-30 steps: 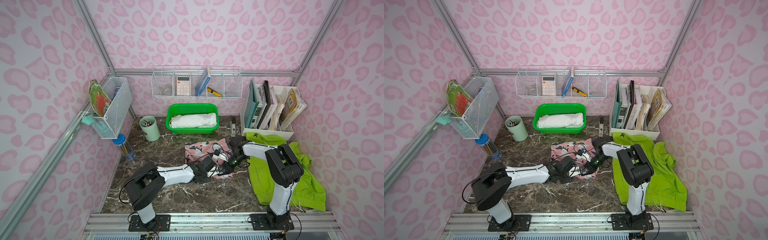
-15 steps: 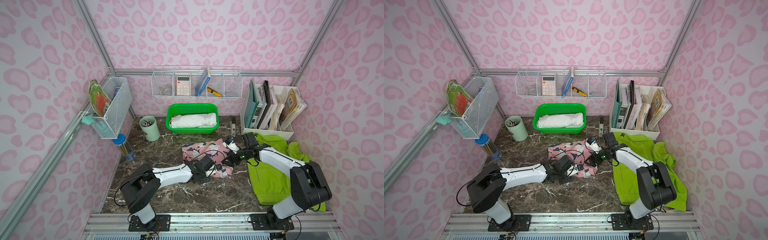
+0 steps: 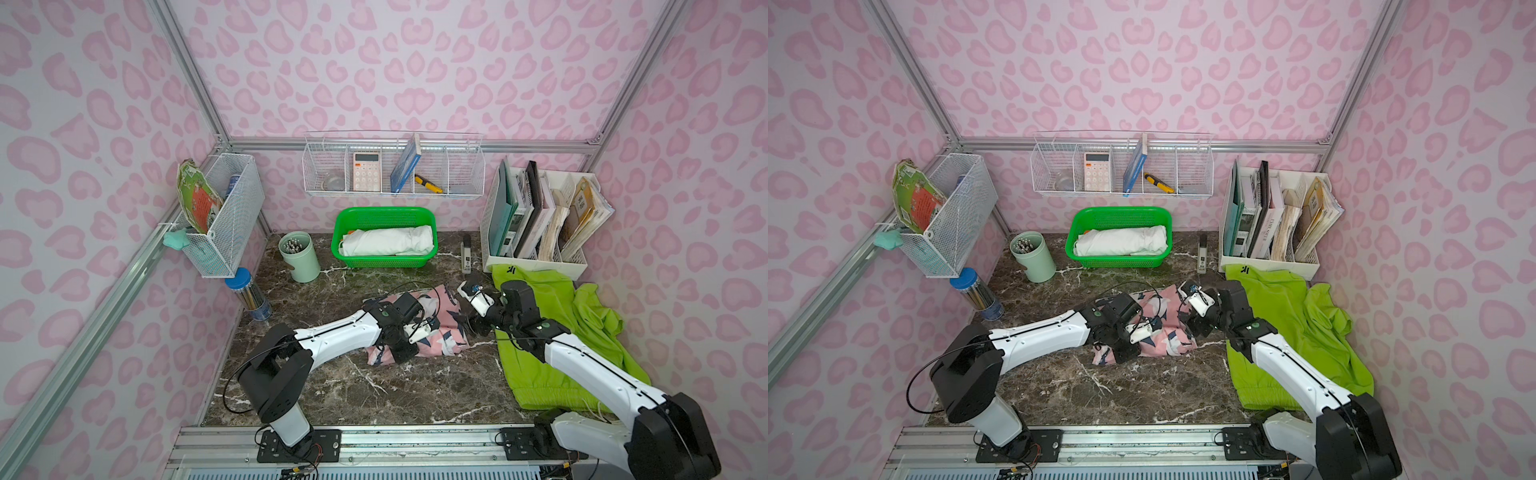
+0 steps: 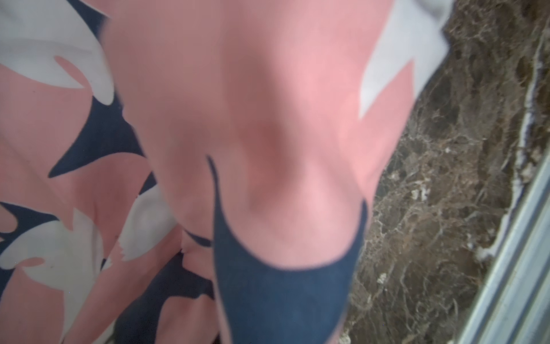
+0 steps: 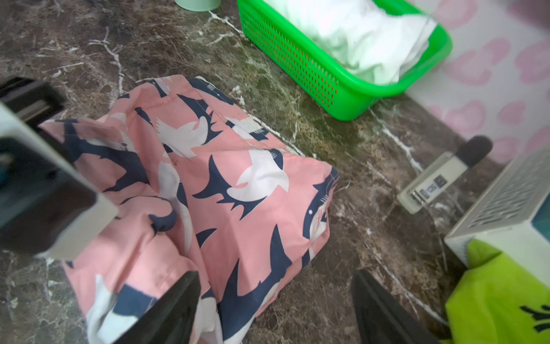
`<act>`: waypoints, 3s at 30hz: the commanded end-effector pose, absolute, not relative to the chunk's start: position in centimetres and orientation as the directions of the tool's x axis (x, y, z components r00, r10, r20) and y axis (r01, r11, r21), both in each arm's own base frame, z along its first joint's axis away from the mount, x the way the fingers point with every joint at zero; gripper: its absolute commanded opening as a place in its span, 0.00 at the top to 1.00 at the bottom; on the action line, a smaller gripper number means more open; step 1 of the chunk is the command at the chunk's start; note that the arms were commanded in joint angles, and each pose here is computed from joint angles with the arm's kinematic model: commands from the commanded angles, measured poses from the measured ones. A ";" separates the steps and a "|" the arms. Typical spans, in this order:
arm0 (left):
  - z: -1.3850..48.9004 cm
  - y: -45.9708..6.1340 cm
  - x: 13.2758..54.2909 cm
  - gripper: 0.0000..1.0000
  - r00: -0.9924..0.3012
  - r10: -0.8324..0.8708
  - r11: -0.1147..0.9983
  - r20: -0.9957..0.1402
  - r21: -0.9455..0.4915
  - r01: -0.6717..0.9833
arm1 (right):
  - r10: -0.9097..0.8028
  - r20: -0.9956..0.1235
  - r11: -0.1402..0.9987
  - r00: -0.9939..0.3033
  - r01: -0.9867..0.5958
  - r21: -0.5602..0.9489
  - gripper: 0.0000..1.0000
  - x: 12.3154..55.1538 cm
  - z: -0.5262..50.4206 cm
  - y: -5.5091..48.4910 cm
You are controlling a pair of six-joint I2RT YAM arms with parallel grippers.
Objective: Roll up the shorts
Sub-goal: Roll the shorts at the center of the board.
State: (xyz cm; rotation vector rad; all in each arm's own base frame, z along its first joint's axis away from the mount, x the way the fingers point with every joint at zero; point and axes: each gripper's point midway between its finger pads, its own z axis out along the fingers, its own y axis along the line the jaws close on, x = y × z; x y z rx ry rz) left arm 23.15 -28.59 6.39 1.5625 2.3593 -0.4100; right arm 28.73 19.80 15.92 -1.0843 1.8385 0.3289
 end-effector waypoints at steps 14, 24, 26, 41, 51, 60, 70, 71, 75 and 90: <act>5.9 -29.1 20.6 1.00 -0.484 0.836 0.355 -0.257 -0.419 0.835 | -0.702 -0.629 0.194 0.333 -0.761 -0.620 0.04 21.9 14.5 24.5; 4.7 -28.7 21.1 1.00 -0.557 0.820 0.392 -0.133 -0.579 0.715 | -0.739 -0.557 0.061 0.378 -0.787 -0.614 0.05 20.1 10.6 26.5; 4.7 -28.8 21.6 1.00 -0.566 0.812 0.394 -0.138 -0.587 0.708 | -0.749 -0.544 0.035 0.377 -0.798 -0.602 0.06 19.8 9.6 26.7; 3.2 -28.3 22.7 1.00 -0.598 0.797 0.431 -0.083 -0.616 0.659 | -0.850 -0.420 -0.018 0.319 -0.813 -0.581 0.06 21.4 4.7 26.5; 3.1 -28.3 23.2 1.00 -0.591 0.798 0.425 -0.117 -0.586 0.690 | -0.887 -0.382 -0.039 0.258 -0.869 -0.494 0.20 22.0 1.2 25.8; 3.4 -28.4 25.3 0.80 -0.580 0.782 0.430 -0.229 -0.475 0.768 | -0.875 -0.432 -0.034 0.218 -0.918 -0.395 0.96 21.2 1.0 26.2; 6.7 -28.1 26.4 0.33 -0.577 0.739 0.453 -0.349 -0.376 0.808 | -0.854 -0.499 -0.006 0.149 -0.961 -0.276 1.00 20.5 2.6 26.1; 7.0 -27.9 26.4 0.32 -0.575 0.737 0.460 -0.355 -0.360 0.811 | -0.853 -0.502 -0.004 0.140 -0.965 -0.263 1.00 20.4 2.7 26.0; 8.2 -26.1 26.4 0.31 -0.574 0.727 0.504 -0.376 -0.276 0.818 | -0.844 -0.529 0.017 0.087 -0.982 -0.189 1.00 20.1 3.4 26.0; 15.8 -20.8 29.1 0.28 -0.380 0.692 0.603 -0.614 0.204 0.771 | -0.832 -0.457 0.179 -0.315 -0.931 0.317 1.00 21.1 4.0 26.6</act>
